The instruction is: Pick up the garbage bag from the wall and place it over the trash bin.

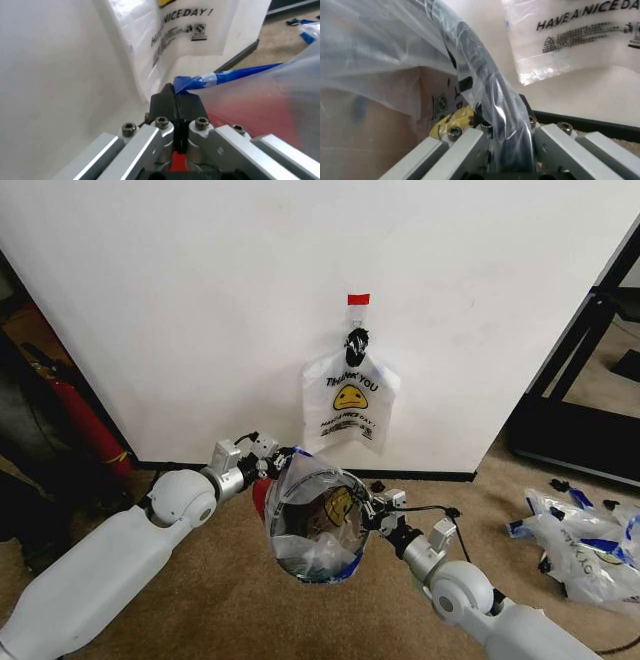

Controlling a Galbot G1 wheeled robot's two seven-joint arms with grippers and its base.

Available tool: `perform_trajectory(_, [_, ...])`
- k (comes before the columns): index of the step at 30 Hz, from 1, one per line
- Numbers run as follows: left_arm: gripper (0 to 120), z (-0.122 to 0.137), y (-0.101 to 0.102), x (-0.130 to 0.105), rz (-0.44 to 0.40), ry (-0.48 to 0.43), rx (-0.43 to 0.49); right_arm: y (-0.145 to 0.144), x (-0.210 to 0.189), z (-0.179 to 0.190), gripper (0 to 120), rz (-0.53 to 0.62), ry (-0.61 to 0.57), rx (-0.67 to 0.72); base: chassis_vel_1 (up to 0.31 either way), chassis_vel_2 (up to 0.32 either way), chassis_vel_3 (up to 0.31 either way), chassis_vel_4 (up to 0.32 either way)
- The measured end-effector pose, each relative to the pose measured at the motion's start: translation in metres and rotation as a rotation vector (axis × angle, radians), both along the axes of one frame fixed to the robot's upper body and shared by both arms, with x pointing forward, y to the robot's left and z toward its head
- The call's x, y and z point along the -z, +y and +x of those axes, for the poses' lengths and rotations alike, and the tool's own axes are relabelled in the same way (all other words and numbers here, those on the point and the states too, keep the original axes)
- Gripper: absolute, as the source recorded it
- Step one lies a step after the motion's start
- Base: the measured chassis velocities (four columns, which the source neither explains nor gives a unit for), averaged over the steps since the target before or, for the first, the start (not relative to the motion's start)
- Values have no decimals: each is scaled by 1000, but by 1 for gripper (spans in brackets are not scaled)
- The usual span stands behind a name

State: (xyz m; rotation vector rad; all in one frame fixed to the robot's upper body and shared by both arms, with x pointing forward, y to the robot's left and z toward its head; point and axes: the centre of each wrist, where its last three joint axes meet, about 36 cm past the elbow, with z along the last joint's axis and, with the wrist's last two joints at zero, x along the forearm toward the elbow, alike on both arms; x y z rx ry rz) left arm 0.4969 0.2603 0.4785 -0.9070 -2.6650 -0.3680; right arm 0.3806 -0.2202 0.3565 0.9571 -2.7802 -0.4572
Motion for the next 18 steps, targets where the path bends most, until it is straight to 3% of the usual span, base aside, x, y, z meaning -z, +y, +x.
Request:
perform_trajectory(7, [0, -9, 3, 2, -16, -27, 41, 3, -1, 0, 0, 37, 12, 21, 0, 0, 0, 0])
perform_trajectory(11, [13, -15, 9, 1, -14, -49, 102, 8, -4, 0, 0, 73, 44, 67, 0, 0, 0, 0])
perform_trajectory(18, [42, -25, 30, -9, 96, -204, 209, 21, -7, 4, 0, 164, 143, 222, 0, 0, 0, 0])
